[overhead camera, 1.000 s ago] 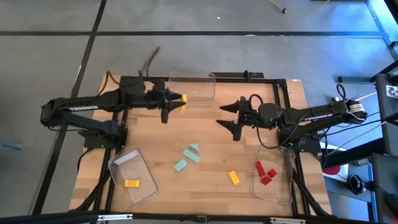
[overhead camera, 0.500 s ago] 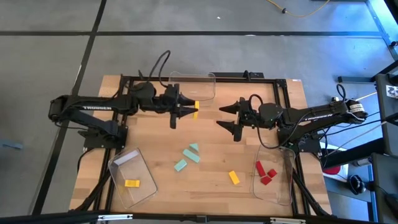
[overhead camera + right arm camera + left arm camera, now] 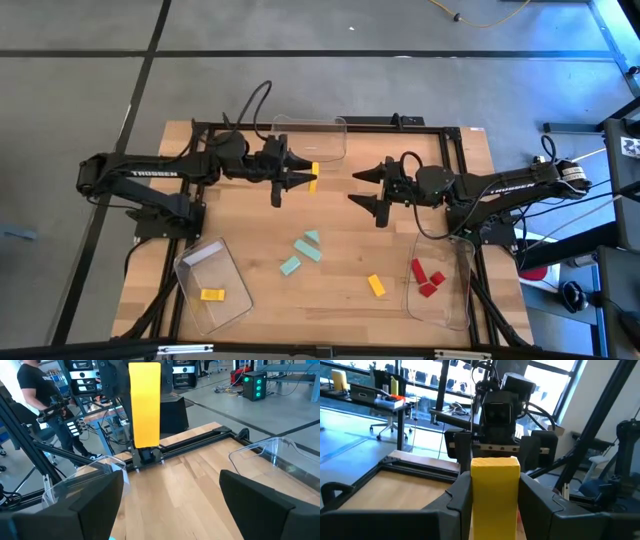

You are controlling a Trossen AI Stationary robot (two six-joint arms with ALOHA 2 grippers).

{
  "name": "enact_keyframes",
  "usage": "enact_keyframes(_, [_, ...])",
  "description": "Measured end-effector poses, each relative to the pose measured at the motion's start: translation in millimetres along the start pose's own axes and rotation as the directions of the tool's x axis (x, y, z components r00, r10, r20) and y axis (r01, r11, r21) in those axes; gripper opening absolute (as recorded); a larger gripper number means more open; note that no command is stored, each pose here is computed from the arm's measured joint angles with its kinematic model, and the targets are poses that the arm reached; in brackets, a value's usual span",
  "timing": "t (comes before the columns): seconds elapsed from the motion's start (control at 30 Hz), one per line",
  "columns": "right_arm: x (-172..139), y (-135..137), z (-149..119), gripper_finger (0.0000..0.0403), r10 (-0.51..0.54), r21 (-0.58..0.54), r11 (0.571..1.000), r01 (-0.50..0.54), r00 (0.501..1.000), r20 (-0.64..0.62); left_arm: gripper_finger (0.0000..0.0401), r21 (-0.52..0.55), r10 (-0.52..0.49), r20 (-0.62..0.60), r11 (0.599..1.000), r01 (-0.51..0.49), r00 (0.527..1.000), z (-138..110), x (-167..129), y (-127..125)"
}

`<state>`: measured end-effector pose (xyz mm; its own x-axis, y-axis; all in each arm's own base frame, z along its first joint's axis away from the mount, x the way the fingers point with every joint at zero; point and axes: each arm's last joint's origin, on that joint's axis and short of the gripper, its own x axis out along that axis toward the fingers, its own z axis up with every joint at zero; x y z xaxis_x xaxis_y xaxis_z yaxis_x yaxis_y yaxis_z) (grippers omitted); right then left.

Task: Sort & place blocks by color
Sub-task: Put the left yellow block into the left transparent bin

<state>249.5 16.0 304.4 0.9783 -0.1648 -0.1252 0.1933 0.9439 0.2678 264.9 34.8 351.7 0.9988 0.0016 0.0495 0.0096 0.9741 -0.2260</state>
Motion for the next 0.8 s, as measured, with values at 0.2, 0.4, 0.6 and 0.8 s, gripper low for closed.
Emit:
enact_keyframes(0.2, [0.0,0.0,-0.1,0.0332,0.0,-0.001,1.0,0.0,1.0,-0.001,0.0113,-0.1,-0.089,-0.108,0.992,0.078,0.99,-11.1,0.6,-11.1])
enact_keyframes(0.4, [-0.1,-1.6,-4.8,0.0332,-0.016,-0.014,1.0,0.015,0.999,-0.049,0.0113,-0.31,-0.266,-0.382,0.939,0.148,0.885,-46.0,-6.0,-61.2])
enact_keyframes(0.6, [-0.7,-3.7,-10.9,0.0332,-0.038,-0.034,0.999,0.035,0.993,-0.11,0.0113,-0.494,-0.41,-0.657,0.868,0.051,0.633,-84.5,-40.2,-127.6])
enact_keyframes(0.8, [-0.8,-4.0,-11.9,0.0332,-0.042,-0.037,0.999,0.038,0.992,-0.119,0.0113,-0.359,-0.283,-0.883,0.921,-0.149,0.375,-115.5,-93.6,-163.5])
